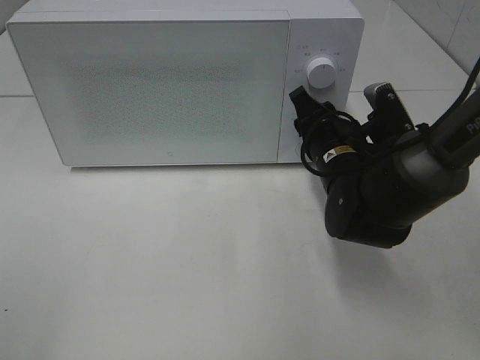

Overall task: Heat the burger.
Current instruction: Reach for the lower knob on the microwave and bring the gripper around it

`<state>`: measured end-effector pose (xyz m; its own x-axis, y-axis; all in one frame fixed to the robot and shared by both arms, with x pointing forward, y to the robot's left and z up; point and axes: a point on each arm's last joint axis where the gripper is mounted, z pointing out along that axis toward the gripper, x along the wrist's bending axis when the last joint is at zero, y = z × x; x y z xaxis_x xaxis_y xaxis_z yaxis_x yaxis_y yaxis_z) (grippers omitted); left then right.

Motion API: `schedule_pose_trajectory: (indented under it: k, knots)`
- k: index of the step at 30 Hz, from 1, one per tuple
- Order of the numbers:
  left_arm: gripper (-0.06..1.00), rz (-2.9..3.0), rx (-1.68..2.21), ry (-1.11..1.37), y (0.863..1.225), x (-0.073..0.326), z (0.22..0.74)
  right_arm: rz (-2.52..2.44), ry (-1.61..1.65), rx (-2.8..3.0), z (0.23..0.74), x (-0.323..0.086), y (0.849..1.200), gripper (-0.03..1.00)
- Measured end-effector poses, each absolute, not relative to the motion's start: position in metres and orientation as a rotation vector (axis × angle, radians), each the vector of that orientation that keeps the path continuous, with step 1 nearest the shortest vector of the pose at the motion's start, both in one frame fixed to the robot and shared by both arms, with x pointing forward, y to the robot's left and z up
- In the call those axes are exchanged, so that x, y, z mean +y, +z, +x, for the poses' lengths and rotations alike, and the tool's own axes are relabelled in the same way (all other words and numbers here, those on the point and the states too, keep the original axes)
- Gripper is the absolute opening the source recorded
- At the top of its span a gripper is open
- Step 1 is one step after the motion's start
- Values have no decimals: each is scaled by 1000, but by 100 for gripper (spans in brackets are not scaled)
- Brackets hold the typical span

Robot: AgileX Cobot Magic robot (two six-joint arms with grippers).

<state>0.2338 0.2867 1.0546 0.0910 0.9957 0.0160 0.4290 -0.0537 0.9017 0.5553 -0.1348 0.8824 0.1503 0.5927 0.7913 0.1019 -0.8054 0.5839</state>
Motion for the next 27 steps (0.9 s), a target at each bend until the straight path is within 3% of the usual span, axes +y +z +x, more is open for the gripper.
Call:
schedule_pose_trajectory:
  k: [18,27]
  knots:
    - [98,1597,1443,926,1055,287,234,2404,1976,-10,555,-137,881,44]
    - [98,1597,1443,926,1055,287,234,2429,1995,-80,555,-137,881,44]
